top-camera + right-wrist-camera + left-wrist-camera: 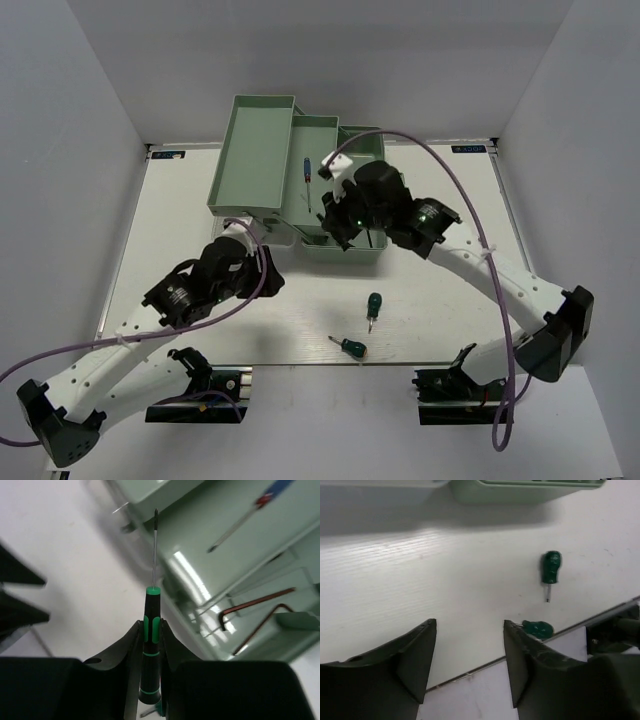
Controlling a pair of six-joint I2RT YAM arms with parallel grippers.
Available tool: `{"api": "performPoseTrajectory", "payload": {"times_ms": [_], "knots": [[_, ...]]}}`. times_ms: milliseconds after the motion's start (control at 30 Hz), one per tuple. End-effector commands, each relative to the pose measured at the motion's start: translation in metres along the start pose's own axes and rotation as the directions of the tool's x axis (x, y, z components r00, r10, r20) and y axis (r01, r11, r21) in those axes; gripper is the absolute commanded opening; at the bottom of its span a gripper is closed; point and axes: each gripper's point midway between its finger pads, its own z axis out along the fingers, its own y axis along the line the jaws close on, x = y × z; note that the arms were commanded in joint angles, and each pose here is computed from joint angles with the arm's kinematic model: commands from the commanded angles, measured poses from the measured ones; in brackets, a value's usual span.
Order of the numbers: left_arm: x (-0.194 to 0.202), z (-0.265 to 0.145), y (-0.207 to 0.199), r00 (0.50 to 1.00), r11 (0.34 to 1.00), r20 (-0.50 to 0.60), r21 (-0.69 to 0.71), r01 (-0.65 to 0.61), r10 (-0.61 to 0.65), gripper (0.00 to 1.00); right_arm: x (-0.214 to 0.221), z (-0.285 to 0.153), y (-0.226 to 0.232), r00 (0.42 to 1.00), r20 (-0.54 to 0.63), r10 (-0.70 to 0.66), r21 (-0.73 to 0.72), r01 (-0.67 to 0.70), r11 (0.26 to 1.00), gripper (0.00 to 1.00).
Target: Sort the tools into containers
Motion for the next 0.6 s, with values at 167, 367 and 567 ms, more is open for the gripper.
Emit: {"api": "performPoseTrajectory", "payload": {"times_ms": [167,367,567], "knots": [[0.023,0.025,-0.044,0.986,0.980,-0.147,0.193,-0.050,0.079,0.28,-0.040,0.069,-0.096,0.981,0.054,0.188,0.221,-0.195,0.956,0.00],[0.043,0.032,-0.070,0.953,0.943,-0.223,0.306,-0.134,0.208,0.52,-0.077,0.110,-0.123,0.940,0.100,0.326,0.159,-0.338,0.928,0.00],[0.067,0.037,-0.099,0.886,0.872,-0.275,0.429,-0.235,0.374,0.77,-0.076,0.108,-0.131,0.929,0.082,0.362,0.067,-0.368,0.928,0.57]]}}
